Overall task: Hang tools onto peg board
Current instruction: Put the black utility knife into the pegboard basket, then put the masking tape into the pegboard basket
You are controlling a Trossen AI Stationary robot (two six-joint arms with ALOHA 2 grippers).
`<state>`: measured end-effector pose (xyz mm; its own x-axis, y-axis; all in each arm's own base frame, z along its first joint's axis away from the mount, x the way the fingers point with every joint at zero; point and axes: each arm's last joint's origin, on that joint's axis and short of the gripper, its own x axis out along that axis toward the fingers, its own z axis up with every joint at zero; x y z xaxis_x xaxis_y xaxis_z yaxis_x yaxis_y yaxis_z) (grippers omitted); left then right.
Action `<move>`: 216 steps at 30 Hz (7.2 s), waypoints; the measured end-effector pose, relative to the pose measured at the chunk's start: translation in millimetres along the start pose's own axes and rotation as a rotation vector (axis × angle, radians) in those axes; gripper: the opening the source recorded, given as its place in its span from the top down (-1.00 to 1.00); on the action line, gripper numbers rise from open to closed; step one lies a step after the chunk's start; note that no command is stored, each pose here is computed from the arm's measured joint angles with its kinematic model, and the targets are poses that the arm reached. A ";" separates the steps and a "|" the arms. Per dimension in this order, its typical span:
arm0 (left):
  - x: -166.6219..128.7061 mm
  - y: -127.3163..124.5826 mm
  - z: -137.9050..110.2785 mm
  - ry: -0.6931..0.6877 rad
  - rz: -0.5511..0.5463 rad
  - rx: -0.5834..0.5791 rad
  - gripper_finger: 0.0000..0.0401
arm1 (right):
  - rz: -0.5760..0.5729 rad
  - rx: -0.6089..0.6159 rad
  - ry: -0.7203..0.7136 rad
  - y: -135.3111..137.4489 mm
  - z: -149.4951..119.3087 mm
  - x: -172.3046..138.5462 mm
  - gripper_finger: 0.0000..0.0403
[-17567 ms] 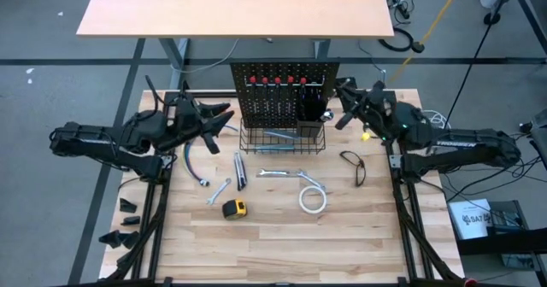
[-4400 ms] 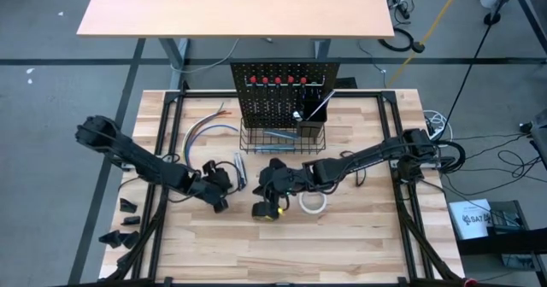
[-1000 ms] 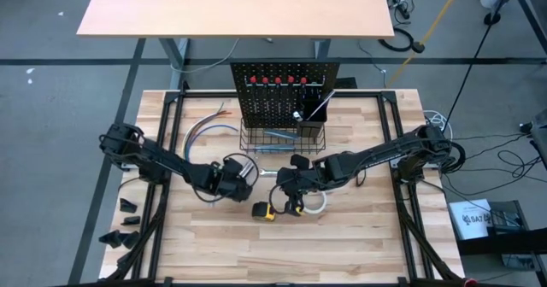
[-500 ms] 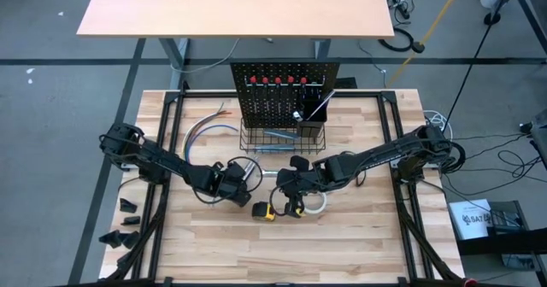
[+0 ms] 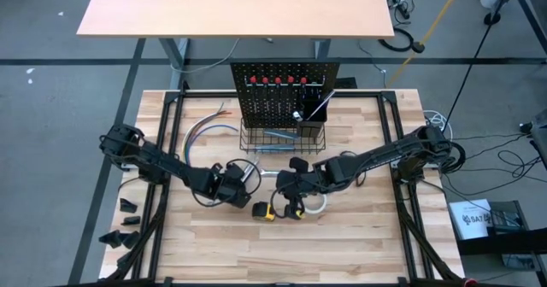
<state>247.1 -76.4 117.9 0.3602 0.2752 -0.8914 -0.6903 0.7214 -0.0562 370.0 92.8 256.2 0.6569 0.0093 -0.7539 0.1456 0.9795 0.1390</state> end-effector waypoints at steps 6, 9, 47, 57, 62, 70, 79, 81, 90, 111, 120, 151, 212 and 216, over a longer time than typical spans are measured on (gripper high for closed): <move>-23.0 -3.8 -4.2 0.082 -0.090 0.031 0.28 | 0.002 -0.003 0.001 2.1 -0.9 -0.4 1.00; -37.4 -0.4 -1.0 0.079 -0.125 0.025 0.28 | 0.002 -0.005 0.000 2.1 -0.8 -0.4 1.00; -278.5 68.7 54.1 -1.393 -0.889 0.282 0.28 | 0.241 -0.099 -1.090 -0.7 84.7 -158.4 0.86; -288.3 32.6 80.8 -1.456 -0.804 0.340 0.28 | 0.194 -0.126 -1.048 -12.8 124.6 -176.2 0.11; -290.6 8.9 101.2 -1.414 -0.718 0.405 0.28 | 0.146 -0.137 -1.052 -10.4 141.2 -175.1 -0.18; -295.0 -0.4 124.8 -1.372 -0.643 0.447 0.28 | 0.195 -0.145 -1.064 -6.8 153.6 -174.7 -0.28; -286.7 0.8 136.0 -1.362 -0.679 0.454 0.28 | 0.231 -0.161 -1.086 -8.4 156.3 -175.8 -0.28; -282.8 0.1 139.4 -1.352 -0.691 0.454 0.28 | 0.226 -0.170 -1.085 -8.3 156.4 -174.4 -0.28; -277.1 2.5 147.0 -1.343 -0.704 0.456 0.28 | 0.203 -0.210 -1.114 -7.8 157.3 -176.1 -0.08; -278.4 26.2 138.7 -1.204 -0.579 0.418 -0.16 | 0.106 -0.229 -1.086 -11.2 152.1 -188.5 0.32; -300.9 90.1 109.4 -1.063 -0.502 0.299 -0.17 | -0.117 -0.209 -0.921 -1.7 135.6 -185.8 0.32; -300.1 124.9 93.1 -0.986 -0.303 0.105 -0.17 | -0.659 -0.309 -0.045 -36.4 103.3 43.9 0.32; -297.9 121.4 94.3 -0.978 -0.298 0.124 -0.17 | -0.738 -0.400 0.268 -84.8 83.1 62.7 -0.60; -298.0 120.7 94.0 -0.973 -0.318 0.139 -0.17 | -0.678 -0.400 0.204 -67.6 91.3 51.1 -0.56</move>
<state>115.5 -11.6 418.9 0.9079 0.4091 -0.0917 -0.4179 0.9008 -0.1180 461.3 8.7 266.9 0.3673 -0.6132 -0.6993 0.1630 0.7827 -0.6007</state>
